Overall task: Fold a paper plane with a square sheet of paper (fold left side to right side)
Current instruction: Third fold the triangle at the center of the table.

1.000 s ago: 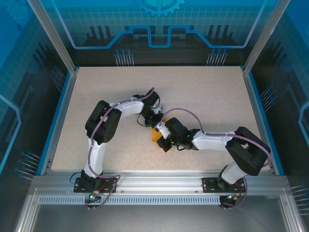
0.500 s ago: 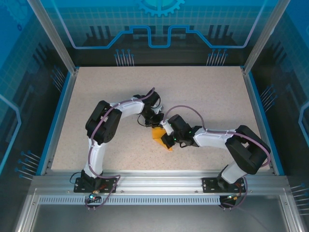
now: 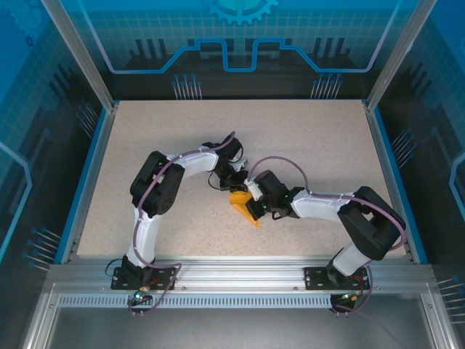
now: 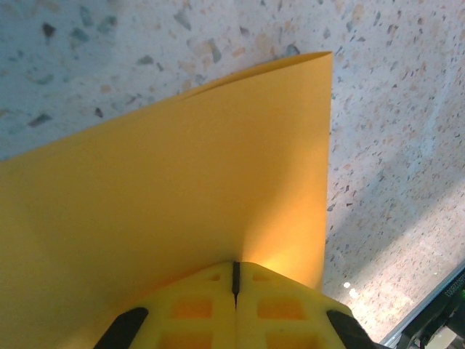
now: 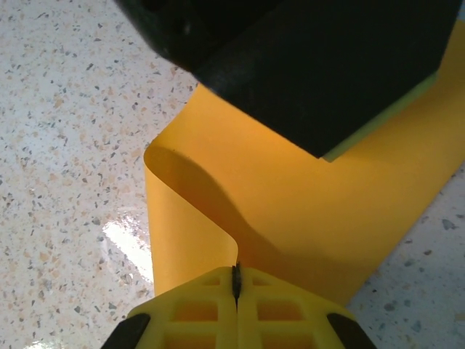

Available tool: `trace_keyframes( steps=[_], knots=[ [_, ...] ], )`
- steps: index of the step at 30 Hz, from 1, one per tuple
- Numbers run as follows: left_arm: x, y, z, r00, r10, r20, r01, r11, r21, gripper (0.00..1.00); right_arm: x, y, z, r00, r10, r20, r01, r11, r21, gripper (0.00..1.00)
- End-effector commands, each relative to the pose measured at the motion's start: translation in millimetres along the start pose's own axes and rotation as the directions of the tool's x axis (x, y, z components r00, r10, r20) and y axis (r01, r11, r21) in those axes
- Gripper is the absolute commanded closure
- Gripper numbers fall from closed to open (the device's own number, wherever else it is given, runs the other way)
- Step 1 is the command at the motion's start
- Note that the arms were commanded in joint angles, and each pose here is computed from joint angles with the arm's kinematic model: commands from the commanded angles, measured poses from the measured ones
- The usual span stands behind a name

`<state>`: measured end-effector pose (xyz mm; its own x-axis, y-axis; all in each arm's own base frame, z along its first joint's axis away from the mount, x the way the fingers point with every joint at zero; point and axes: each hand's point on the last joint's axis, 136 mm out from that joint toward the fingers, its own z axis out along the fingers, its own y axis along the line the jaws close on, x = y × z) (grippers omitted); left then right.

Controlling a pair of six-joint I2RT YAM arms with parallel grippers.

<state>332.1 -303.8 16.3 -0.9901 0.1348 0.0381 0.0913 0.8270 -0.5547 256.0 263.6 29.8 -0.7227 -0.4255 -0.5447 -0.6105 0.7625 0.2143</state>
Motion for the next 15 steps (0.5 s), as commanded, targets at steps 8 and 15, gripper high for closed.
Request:
trace_keyframes(
  steps=[8,15],
  knots=[
    [6.8,14.9,14.4,0.999,-0.01,-0.038,0.007,0.998,-0.066,0.96,-1.7,-14.1,3.8,0.999,0.032,-0.018,-0.031,0.998,0.053,1.0],
    [7.3,14.0,15.3,0.999,-0.009,-0.039,0.006,0.998,-0.068,0.95,-1.5,-17.0,4.2,0.999,0.037,-0.019,-0.036,0.997,0.065,1.0]
  ],
)
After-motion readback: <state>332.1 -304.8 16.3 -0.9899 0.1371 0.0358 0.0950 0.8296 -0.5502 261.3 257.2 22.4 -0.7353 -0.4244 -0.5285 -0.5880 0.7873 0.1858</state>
